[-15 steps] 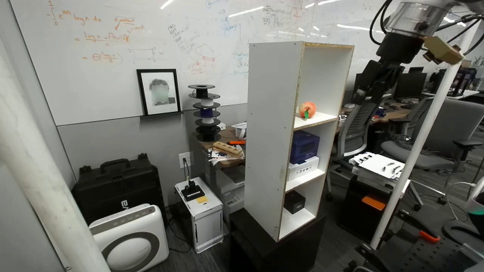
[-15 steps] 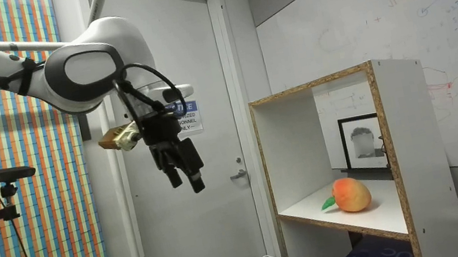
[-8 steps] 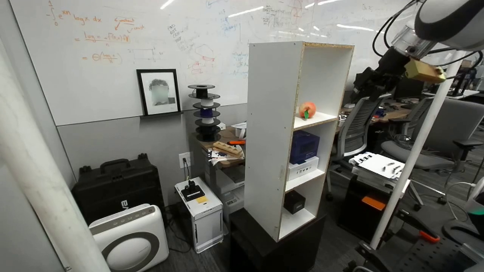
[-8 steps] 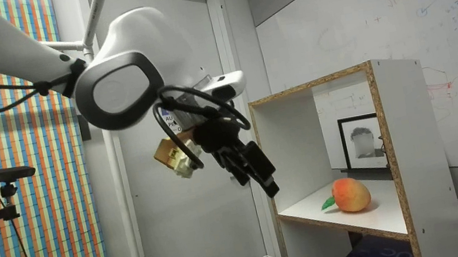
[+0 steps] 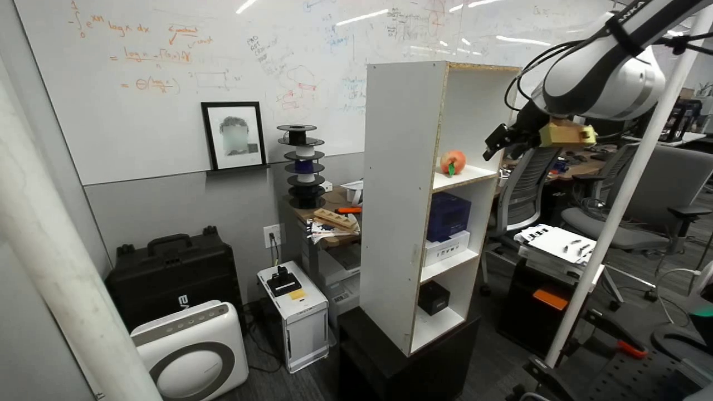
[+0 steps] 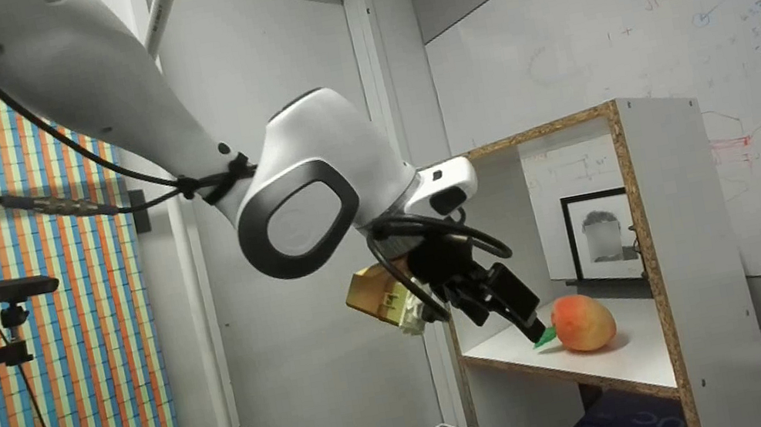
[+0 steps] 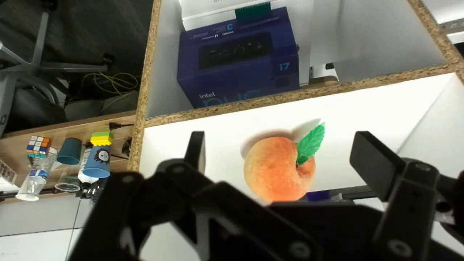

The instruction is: Put the peach plushie on the top shelf

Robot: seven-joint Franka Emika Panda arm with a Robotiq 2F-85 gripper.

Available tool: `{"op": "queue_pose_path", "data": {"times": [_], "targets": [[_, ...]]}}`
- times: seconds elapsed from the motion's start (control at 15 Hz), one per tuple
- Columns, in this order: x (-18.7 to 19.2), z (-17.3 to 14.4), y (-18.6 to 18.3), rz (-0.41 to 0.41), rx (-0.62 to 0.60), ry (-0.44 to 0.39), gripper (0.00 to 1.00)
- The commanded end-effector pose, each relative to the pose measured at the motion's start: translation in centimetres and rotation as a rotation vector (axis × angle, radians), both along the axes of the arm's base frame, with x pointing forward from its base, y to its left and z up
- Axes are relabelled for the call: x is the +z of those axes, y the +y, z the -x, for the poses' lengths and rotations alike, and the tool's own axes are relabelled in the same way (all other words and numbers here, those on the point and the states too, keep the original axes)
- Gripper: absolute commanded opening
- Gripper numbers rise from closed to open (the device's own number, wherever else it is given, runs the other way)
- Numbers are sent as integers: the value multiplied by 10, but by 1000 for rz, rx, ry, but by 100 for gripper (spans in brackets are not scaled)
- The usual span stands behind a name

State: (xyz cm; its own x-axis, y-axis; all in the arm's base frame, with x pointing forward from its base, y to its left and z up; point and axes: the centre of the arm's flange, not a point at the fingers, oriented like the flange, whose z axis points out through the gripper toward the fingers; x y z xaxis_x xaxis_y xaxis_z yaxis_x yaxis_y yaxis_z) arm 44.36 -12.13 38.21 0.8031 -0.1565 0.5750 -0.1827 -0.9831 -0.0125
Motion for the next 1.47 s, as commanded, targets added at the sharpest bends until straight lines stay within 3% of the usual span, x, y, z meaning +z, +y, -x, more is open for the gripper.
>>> {"op": "queue_pose_path", "data": {"times": [0.0,0.4,1.13,1.2,1.27,1.4], "targets": [[-10,-57,-4,10,-18,-66,100],[-19,-102,2,4,-53,-144,100],[-48,-147,11,8,-74,-156,100],[-51,-148,12,13,-67,-149,75],[-52,-146,15,9,-57,-144,73],[-47,-138,20,0,-42,-138,57]]}}
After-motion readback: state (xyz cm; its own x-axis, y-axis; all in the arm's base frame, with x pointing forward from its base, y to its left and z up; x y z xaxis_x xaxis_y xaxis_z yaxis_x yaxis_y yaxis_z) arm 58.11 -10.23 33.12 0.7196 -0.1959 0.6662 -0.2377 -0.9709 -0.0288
